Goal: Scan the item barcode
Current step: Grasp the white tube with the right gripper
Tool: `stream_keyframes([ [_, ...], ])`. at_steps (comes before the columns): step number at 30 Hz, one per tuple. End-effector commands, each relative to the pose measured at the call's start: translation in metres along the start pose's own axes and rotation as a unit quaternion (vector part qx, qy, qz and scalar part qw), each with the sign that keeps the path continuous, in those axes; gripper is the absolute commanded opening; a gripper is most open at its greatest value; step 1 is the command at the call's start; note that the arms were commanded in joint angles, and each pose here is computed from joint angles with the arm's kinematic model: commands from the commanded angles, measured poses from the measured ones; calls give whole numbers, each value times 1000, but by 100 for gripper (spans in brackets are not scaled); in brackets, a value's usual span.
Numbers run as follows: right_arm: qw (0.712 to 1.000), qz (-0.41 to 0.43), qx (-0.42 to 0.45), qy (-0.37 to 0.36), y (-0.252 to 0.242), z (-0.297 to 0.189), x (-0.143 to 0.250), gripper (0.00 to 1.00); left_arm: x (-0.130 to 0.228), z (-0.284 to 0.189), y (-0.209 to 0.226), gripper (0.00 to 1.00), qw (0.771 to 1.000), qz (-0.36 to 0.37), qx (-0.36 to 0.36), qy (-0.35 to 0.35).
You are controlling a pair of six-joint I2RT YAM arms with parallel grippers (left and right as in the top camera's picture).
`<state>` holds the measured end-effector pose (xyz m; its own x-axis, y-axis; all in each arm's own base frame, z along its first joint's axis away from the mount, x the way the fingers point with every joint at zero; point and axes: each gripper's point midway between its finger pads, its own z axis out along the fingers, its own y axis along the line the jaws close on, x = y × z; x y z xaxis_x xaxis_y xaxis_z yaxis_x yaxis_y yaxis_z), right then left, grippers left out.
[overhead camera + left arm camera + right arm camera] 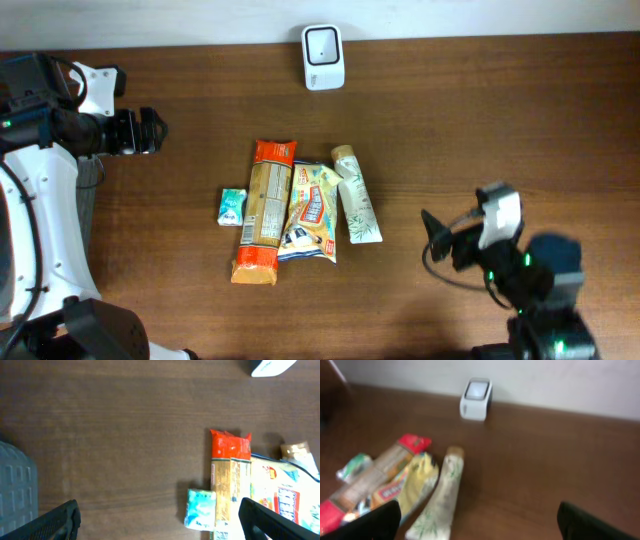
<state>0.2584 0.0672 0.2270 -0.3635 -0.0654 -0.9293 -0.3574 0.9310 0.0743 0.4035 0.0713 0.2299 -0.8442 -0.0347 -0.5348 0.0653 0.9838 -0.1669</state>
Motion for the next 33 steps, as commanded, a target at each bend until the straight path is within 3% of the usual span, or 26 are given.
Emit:
stream_keyframes([
  [1, 995, 17, -33, 94, 2, 27, -24, 98, -2, -3, -3, 99, 1000, 10, 6, -5],
  [4, 976, 10, -61, 208, 23, 67, -19, 98, -2, -3, -3, 99, 1000, 10, 6, -5],
  [6, 953, -34, -56, 296, 46, 97, 11, 98, -2, -3, -3, 99, 1000, 10, 6, -5],
  [9, 928, -45, -109, 353, 85, 128, 51, 98, -2, -3, -3, 99, 1000, 10, 6, -5],
  [12, 912, -37, -140, 383, 94, 137, 74, 99, -2, -3, -3, 99, 1000, 10, 6, -5],
  [13, 907, -60, -142, 393, 95, 141, 83, 88, -2, -3, -3, 99, 1000, 10, 6, -5],
  [15, 899, -113, -86, 414, 86, 146, 99, 83, -2, -3, -3, 99, 1000, 10, 6, -5],
  [18, 869, -229, 5, 438, 83, 154, 125, 84, -2, -3, -3, 99, 1000, 10, 6, -5],
  [20, 855, -259, 23, 450, 83, 158, 140, 91, -2, -3, -3, 99, 1000, 10, 6, -5],
  [25, 830, -299, 68, 466, 70, 176, 168, 90, -2, -3, -3, 99, 1000, 10, 6, -5],
  [28, 831, -309, 91, 453, 64, 182, 164, 57, -2, -3, -3, 99, 1000, 10, 6, -5],
  [29, 831, -309, 91, 453, 64, 182, 164, 34, -2, -3, -3, 99, 1000, 10, 6, -5],
  [31, 831, -309, 91, 454, 64, 181, 164, 4, -2, -3, -3, 99, 1000, 10, 6, -5],
  [33, 836, -296, 97, 451, 65, 182, 162, 4, -2, -3, -3, 99, 1000, 10, 6, -5],
])
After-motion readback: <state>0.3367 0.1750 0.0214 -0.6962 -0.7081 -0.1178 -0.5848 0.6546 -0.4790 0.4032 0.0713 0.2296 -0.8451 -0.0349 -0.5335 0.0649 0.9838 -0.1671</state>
